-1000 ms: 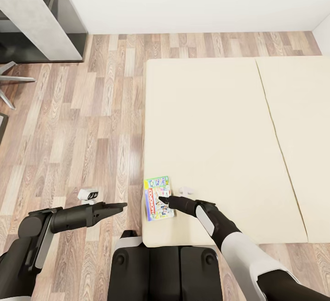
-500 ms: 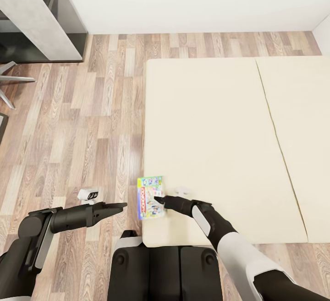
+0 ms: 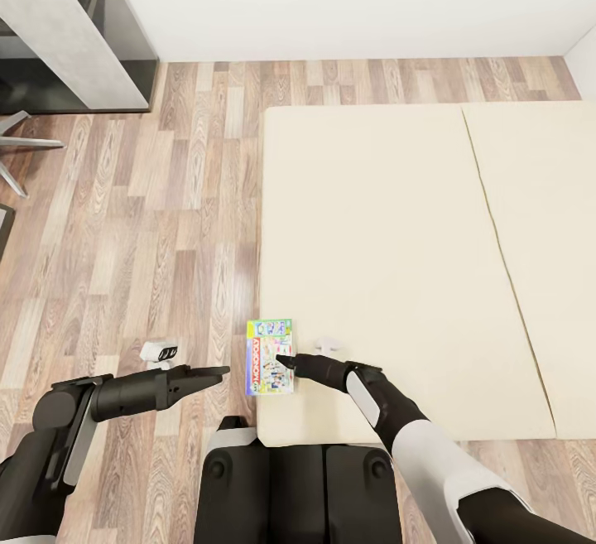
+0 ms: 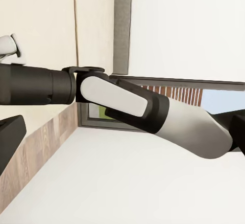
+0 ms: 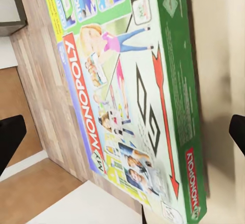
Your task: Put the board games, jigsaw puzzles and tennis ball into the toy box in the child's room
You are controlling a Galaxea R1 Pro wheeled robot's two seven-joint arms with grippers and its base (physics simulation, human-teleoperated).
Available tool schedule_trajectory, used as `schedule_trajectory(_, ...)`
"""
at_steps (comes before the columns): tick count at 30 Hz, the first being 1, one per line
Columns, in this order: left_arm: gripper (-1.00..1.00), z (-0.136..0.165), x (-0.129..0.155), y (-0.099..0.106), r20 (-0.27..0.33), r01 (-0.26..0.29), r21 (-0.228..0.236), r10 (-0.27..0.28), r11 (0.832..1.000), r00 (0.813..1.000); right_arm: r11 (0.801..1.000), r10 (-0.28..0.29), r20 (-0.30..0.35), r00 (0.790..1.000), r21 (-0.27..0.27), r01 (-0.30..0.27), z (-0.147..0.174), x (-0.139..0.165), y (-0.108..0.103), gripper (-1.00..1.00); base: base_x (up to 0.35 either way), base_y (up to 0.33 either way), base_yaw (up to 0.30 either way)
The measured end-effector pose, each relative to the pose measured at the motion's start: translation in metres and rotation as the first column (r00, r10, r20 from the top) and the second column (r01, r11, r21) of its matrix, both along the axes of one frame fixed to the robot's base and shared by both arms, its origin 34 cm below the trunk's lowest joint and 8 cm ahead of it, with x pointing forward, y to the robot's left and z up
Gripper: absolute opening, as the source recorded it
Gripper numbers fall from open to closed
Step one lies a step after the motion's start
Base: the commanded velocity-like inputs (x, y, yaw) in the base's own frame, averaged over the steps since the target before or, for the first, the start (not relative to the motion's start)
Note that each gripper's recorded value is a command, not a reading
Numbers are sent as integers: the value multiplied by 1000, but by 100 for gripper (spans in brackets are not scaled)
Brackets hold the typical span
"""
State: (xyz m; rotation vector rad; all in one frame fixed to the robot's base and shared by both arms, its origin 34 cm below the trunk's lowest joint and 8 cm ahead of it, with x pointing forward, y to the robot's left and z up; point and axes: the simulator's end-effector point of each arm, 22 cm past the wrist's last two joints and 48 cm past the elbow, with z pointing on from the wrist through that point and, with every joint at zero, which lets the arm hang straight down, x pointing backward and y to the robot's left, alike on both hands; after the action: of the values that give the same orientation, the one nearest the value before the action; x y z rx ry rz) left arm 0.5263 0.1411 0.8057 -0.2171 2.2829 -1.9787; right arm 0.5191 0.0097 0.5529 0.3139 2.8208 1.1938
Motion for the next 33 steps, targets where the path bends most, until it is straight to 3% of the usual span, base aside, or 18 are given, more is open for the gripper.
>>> schedule_trajectory(33, 100, 0, 0, 0, -1, 0, 0, 0, 1000, 1000, 1000, 19, 21, 1000, 4, -19, 3, 0, 7, 100, 0, 0, 0)
